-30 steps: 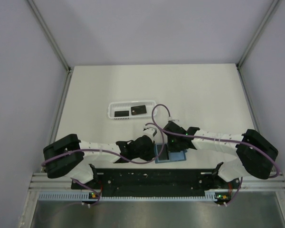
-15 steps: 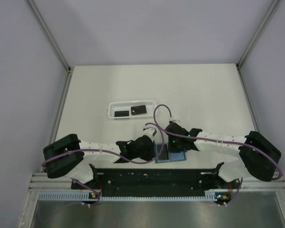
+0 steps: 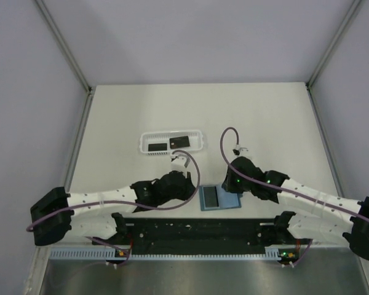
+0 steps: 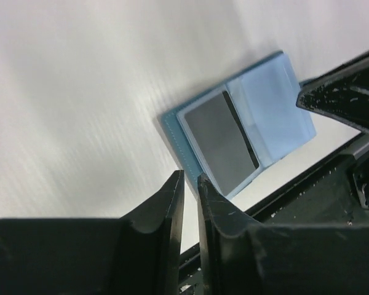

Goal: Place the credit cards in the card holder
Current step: Insert the credit card into the card holder, then pick up the credit card from the storage box.

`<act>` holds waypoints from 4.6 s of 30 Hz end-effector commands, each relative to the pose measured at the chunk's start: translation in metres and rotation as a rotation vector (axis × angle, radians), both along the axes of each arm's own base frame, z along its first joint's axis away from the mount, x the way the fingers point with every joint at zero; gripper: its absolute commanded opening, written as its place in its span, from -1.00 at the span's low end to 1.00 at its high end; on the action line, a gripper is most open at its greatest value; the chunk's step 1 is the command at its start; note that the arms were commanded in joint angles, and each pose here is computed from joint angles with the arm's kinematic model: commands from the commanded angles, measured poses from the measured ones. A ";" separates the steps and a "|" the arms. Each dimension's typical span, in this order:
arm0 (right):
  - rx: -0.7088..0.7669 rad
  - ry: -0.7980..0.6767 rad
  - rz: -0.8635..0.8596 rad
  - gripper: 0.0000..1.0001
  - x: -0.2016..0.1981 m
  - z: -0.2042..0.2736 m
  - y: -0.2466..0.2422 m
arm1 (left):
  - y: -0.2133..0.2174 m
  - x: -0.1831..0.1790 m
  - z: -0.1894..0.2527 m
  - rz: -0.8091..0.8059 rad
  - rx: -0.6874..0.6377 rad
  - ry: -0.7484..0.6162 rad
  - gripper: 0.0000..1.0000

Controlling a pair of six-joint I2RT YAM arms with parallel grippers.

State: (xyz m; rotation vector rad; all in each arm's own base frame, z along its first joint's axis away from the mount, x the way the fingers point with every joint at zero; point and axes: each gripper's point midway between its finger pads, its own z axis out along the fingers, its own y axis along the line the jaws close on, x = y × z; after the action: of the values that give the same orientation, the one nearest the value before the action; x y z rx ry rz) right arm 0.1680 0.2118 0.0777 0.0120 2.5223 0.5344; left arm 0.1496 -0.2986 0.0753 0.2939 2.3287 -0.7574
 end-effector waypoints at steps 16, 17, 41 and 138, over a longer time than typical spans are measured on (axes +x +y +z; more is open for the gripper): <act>-0.019 -0.219 0.156 -0.23 0.082 0.088 0.044 | 0.112 0.093 0.106 0.436 -0.044 -0.247 0.15; -0.008 -0.215 0.175 -0.23 0.089 0.091 0.051 | 0.113 0.096 0.108 0.440 -0.045 -0.248 0.15; 0.056 -0.150 0.344 -0.24 0.233 0.059 0.142 | 0.099 0.235 0.095 0.425 -0.035 -0.259 -1.00; 0.293 -0.074 0.382 -0.31 0.230 0.028 0.173 | 0.104 0.258 -0.062 0.406 0.109 0.072 -1.00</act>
State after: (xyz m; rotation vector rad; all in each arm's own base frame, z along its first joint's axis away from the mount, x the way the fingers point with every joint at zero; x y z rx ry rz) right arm 0.3931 0.3650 0.0698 -0.3784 2.4892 0.9049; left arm 0.4207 -0.1879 0.0352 -0.1870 2.3109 -0.4275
